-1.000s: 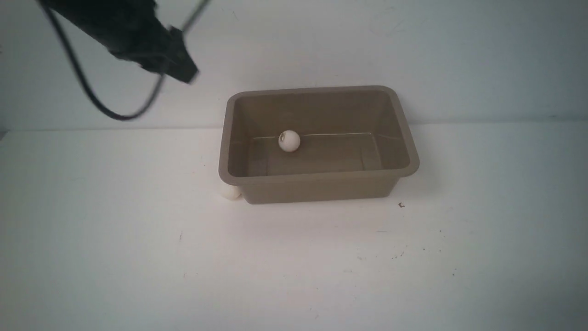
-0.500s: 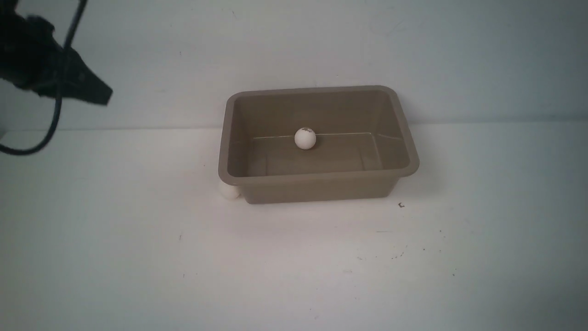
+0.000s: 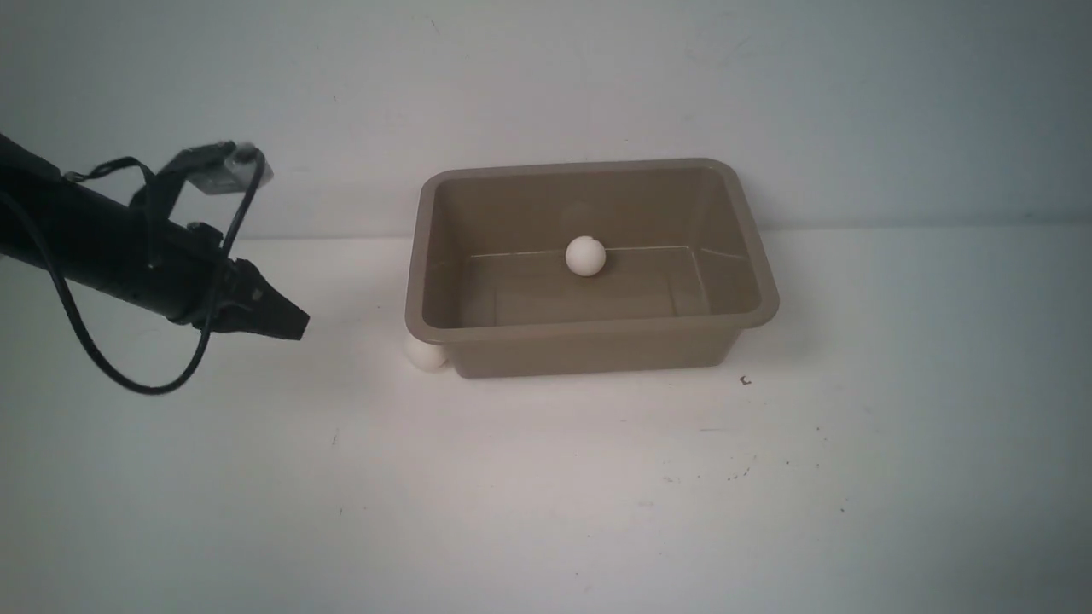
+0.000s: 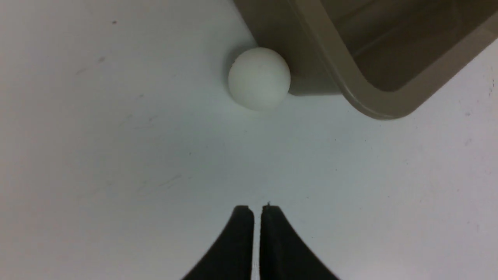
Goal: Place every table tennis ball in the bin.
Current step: Use the left arm to clamp the table tennis ball closest to it
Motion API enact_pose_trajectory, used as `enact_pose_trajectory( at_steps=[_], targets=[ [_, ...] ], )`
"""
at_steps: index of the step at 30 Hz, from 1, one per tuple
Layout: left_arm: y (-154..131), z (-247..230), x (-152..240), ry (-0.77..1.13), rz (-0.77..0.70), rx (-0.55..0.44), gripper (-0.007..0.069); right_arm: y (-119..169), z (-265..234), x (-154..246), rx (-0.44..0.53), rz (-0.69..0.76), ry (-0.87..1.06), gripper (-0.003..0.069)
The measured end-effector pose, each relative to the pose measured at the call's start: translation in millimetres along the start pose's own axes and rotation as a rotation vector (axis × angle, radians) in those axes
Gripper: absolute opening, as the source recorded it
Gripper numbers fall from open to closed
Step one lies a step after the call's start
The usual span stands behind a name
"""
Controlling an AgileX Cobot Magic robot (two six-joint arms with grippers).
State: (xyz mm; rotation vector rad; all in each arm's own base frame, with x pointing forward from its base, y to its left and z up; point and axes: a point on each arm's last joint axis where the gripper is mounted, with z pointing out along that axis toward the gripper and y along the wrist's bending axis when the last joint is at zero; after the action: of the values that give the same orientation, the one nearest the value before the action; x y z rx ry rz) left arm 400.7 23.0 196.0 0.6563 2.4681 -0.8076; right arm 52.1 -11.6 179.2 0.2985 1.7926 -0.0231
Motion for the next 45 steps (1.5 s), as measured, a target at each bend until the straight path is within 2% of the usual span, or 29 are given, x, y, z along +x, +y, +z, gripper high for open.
enact_pose_trajectory(
  at_steps=[3,12,18,24,25,31,38,45],
  targets=[
    [6,11,3,-0.008,0.15,0.026,0.0071,0,0,0,0.0,0.0,0.0,-0.0018],
    [6,13,-4,-0.1,0.565,0.017,0.0153,0,0,0,0.0,0.0,0.0,-0.0018],
    [5,15,-5,-0.145,0.783,0.029,0.0221,0,0,0,0.0,0.0,0.0,-0.0018],
    [12,29,3,-0.148,0.803,0.08,0.0311,0,0,0,0.0,0.0,0.0,-0.0018],
    [16,36,7,-0.147,0.787,0.091,0.0343,0,0,0,0.0,0.0,0.0,-0.0018],
    [32,58,17,-0.166,0.714,0.098,0.0409,0,0,0,0.0,0.0,0.0,-0.0018],
    [24,78,13,-0.171,0.751,0.104,0.0419,0,0,0,0.0,0.0,0.0,-0.0018],
    [12,98,0,-0.162,0.773,0.029,0.0419,0,0,0,0.0,0.0,0.0,-0.0018]
  ],
)
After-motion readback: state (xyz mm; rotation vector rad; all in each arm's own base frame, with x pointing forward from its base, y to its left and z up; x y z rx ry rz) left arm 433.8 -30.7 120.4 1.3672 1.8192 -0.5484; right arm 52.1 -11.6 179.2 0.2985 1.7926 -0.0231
